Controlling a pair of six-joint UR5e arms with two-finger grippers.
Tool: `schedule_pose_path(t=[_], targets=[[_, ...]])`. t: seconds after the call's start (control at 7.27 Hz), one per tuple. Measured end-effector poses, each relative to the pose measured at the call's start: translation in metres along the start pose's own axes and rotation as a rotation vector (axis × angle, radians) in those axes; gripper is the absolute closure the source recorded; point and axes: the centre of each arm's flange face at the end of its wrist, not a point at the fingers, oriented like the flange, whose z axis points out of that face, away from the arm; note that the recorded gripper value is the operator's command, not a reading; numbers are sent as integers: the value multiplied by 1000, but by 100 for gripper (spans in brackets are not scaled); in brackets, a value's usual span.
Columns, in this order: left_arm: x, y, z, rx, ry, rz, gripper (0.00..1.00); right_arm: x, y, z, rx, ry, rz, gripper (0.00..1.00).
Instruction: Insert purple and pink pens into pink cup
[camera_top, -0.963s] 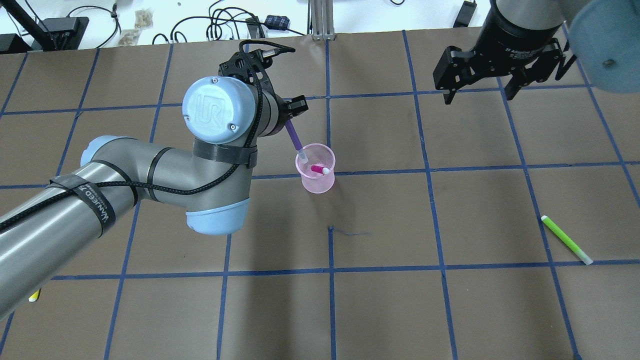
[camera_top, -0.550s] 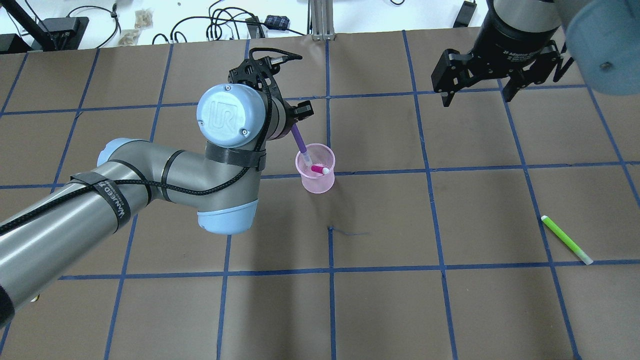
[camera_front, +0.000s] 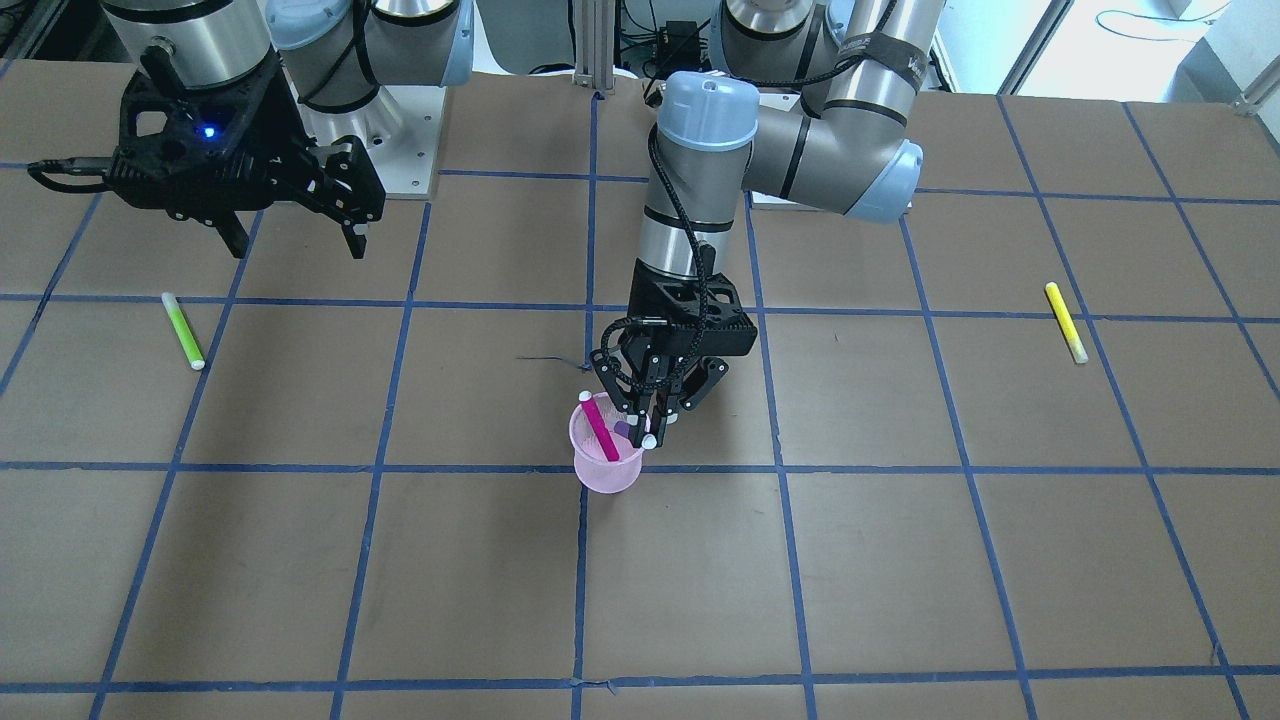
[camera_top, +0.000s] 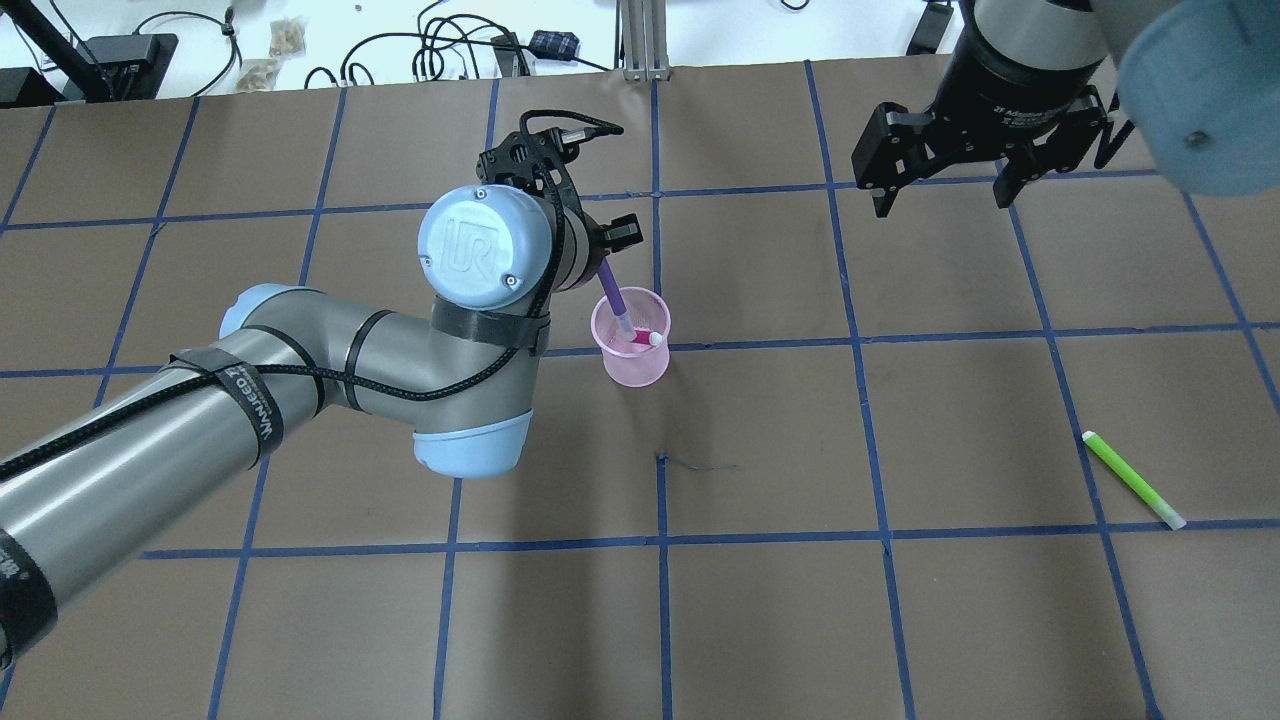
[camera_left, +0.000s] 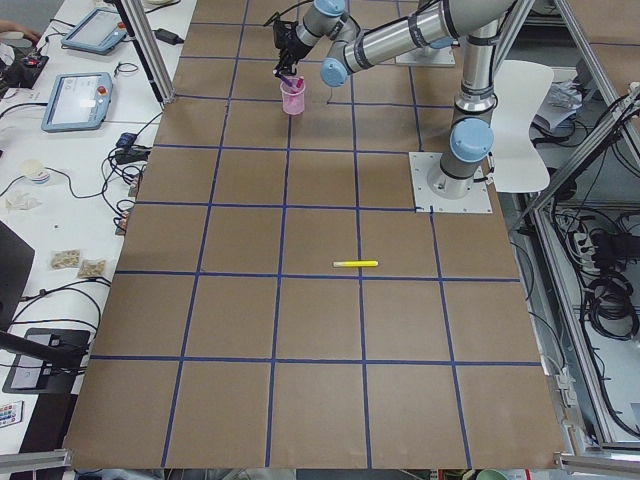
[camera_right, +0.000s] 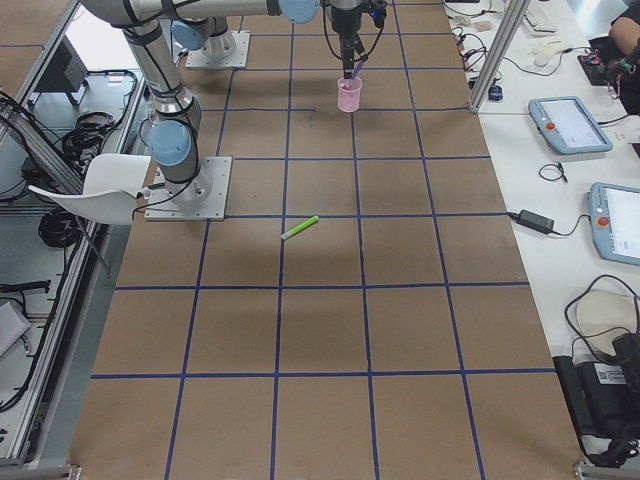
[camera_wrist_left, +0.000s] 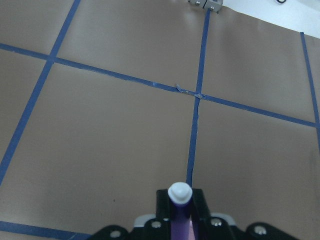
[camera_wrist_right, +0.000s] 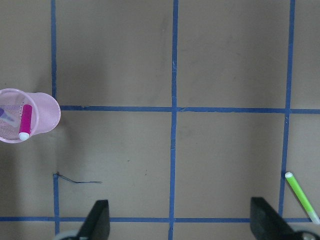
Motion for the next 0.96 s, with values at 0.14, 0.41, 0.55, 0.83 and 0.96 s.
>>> schedule_pose_path(t=[0.14, 0.41, 0.55, 0.83, 0.96], targets=[[0, 1, 1, -2, -1, 2, 100, -4, -1, 1, 1, -24, -1, 0], [-1, 2, 5, -8, -6, 5, 88, -6, -1, 1, 2, -39, -8, 0], [-2, 3, 9, -14, -9, 6, 29, -6, -2, 1, 4, -41, -10, 0], [-3, 4, 13, -21, -15, 8, 0, -6, -3, -1, 13, -40, -10, 0], [-3, 3, 14, -21, -15, 5, 0, -6, -3, -2, 15, -39, -10, 0]])
